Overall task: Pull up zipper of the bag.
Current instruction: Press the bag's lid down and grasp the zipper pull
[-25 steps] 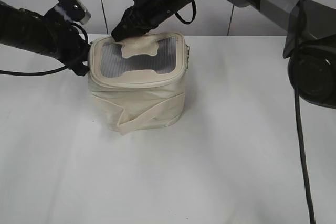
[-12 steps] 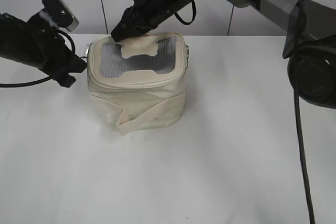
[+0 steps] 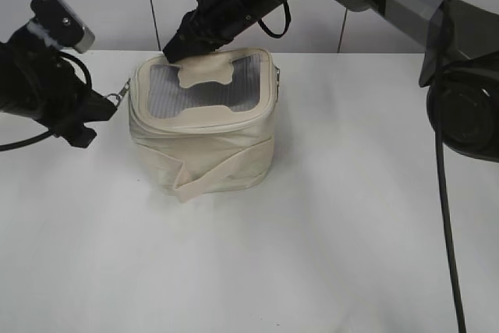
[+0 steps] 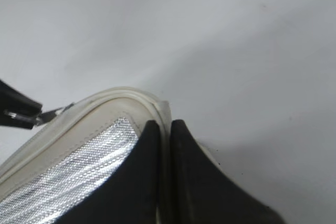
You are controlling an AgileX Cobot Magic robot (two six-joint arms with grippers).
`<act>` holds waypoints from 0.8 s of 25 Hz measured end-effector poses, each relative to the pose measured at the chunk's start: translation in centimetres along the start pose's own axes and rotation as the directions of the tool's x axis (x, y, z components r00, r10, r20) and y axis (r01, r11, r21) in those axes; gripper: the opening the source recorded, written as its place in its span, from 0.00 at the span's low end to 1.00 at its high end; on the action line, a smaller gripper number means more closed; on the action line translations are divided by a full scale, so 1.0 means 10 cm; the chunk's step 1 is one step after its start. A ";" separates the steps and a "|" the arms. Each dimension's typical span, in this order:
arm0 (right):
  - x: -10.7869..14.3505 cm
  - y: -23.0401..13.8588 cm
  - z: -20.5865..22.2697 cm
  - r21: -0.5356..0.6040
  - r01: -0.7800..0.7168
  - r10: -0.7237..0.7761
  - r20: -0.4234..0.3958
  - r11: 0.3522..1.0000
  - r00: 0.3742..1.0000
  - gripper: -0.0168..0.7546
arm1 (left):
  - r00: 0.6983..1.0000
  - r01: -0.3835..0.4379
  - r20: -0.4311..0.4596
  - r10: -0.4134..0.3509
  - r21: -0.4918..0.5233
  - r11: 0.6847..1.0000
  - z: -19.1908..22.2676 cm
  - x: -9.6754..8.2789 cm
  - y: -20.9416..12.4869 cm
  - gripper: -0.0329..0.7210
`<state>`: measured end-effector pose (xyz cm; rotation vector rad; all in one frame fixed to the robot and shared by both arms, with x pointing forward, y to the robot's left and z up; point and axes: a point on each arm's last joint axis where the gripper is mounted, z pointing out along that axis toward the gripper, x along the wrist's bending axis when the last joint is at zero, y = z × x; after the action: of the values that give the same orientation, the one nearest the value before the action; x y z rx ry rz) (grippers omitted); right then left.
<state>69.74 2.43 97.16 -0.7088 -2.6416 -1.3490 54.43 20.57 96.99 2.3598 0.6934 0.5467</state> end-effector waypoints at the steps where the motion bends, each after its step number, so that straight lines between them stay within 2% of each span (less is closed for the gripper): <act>1: 0.00 0.00 0.00 0.000 -0.002 0.002 0.000 1.000 1.000 0.06 | 1.000 -0.002 0.009 0.002 0.003 1.000 -0.02 -0.06 -0.02 0.04; 10: 0.00 0.00 0.00 -0.003 -0.028 0.028 0.004 1.000 1.000 0.06 | 0.995 -0.016 0.095 0.017 -0.010 1.000 -0.20 -0.58 -0.05 0.04; 15: 0.00 0.00 0.00 -0.003 -0.029 0.029 0.008 1.000 1.000 0.06 | 0.978 -0.089 0.185 0.099 -0.059 0.994 -0.22 -0.94 0.11 0.04; 20: 0.00 0.00 0.00 -0.002 -0.031 0.031 0.006 1.000 0.999 0.06 | 0.984 -0.096 0.141 0.107 -0.081 0.992 -0.05 -1.22 0.30 0.04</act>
<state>69.78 2.45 97.16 -0.7521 -2.6223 -1.3444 45.76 11.52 96.82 2.3474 0.4812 0.4313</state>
